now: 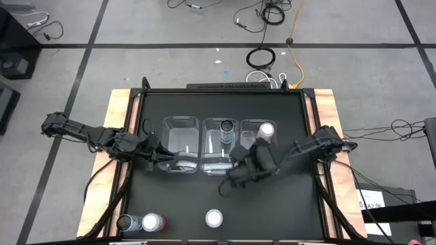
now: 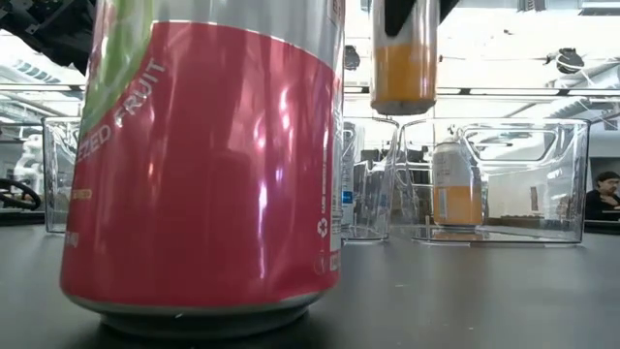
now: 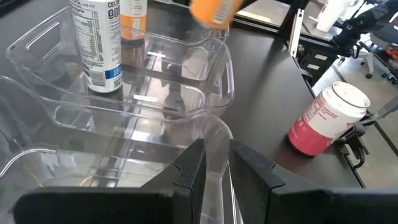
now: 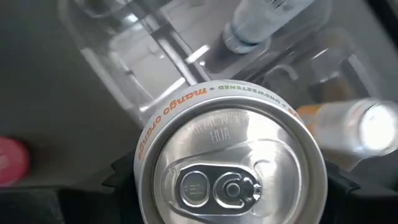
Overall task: Sort soda cans
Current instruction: Put the left yellow-white soda can into the middle right transparent bin
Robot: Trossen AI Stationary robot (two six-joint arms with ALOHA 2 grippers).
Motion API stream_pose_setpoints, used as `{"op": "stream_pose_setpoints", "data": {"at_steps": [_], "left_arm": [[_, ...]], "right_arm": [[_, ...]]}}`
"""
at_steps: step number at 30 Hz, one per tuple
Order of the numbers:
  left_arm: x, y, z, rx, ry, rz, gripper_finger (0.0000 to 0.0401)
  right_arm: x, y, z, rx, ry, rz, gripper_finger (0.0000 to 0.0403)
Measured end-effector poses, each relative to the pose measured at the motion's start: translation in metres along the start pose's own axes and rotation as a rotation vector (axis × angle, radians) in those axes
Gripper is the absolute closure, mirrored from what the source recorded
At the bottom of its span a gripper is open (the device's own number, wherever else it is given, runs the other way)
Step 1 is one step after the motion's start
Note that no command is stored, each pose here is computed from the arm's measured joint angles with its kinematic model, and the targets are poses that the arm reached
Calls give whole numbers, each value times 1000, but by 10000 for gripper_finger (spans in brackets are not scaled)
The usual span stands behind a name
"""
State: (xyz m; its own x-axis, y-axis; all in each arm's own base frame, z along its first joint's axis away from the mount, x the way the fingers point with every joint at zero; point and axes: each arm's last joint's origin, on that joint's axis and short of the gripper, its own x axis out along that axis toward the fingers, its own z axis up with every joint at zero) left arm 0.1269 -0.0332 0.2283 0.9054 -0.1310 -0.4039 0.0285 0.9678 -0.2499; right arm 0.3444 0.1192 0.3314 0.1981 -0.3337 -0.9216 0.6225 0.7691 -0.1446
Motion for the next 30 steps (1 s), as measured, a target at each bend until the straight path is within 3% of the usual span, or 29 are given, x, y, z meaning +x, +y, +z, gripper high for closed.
{"op": "stream_pose_setpoints", "data": {"at_steps": [13,16,23,30], "left_arm": [[0,0,0,0,-1,0,321],[0,0,0,0,-1,0,321],[0,0,0,0,-1,0,321],[0,0,0,0,-1,0,321]], "right_arm": [[33,-55,30,-387,161,-14,127],[40,-79,28,-411,138,15,127],[63,-129,13,-354,23,217,127],[86,-148,15,-435,26,237,127]]}}
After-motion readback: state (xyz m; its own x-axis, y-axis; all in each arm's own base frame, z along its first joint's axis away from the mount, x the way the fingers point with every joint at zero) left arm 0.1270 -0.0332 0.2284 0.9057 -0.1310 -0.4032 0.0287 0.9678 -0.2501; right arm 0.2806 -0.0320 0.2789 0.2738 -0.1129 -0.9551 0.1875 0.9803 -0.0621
